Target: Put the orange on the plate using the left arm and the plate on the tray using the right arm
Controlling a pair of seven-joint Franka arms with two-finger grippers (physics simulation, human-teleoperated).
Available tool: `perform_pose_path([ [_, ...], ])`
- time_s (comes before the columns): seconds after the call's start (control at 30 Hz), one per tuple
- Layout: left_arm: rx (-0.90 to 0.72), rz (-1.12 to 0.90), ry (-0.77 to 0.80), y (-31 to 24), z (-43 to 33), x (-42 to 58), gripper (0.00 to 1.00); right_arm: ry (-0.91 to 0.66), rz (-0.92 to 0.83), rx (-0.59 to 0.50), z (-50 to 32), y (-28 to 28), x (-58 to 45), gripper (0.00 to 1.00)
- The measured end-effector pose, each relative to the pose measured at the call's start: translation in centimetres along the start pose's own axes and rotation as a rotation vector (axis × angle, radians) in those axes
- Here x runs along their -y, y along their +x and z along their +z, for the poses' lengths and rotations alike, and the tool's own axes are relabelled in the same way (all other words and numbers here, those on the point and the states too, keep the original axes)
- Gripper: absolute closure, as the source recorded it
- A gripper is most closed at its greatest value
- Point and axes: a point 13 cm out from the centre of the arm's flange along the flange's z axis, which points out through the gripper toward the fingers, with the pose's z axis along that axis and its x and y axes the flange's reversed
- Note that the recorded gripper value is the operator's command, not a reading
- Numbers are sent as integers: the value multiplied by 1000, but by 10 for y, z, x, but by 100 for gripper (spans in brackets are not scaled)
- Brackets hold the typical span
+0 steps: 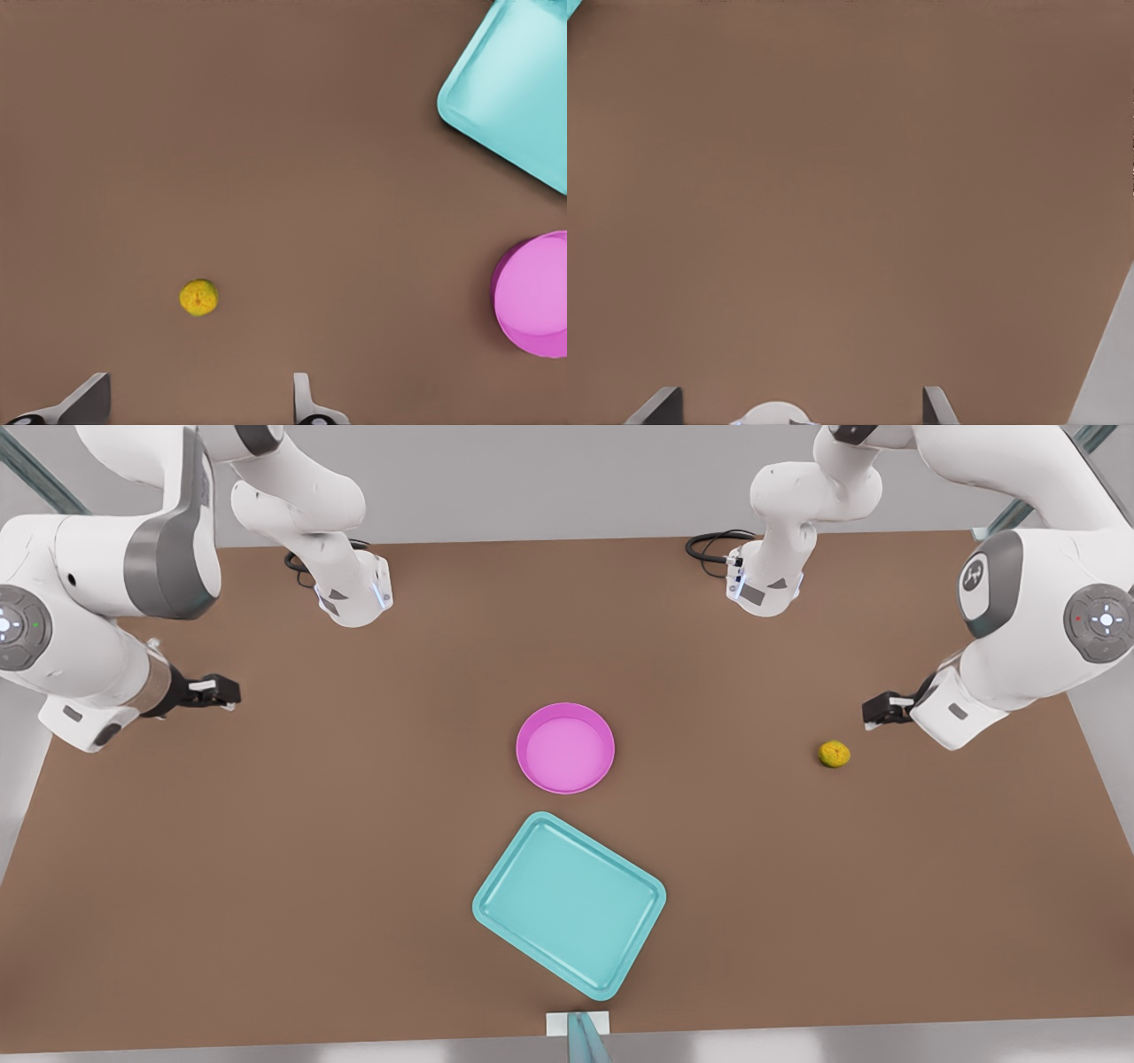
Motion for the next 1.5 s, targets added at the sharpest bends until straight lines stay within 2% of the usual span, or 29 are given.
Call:
perform_pose_path([
  [0.07,-23,0,0,2,13,0,0,0,-5,17,-1,-5,1,0],
  [0.1,-83,0,0,5,44,0,0,0,-10,23,-1,-7,0,0],
  [0.2,-322,-25,-3,50,212,-11,0,2,-24,35,-1,-12,-3,0],
  [0.3,-338,-107,5,76,304,-52,0,3,-34,40,-1,-15,-5,0],
  [0.4,-278,-165,2,79,357,-84,0,5,-40,44,-1,-16,-6,0],
  [0.7,-116,-177,-19,60,402,-109,0,15,-56,40,4,-23,-7,0],
  [1.17,-136,-147,-33,62,445,-109,0,15,-73,20,12,-26,-9,0],
  [1.2,-137,-146,-33,62,445,-109,11,14,-76,17,13,-27,-10,0],
  [1.23,-137,-144,-34,62,445,-109,28,14,-78,15,14,-27,-11,0],
  [1.5,-142,-142,-38,62,450,-110,25,14,-86,6,17,-29,-13,0],
])
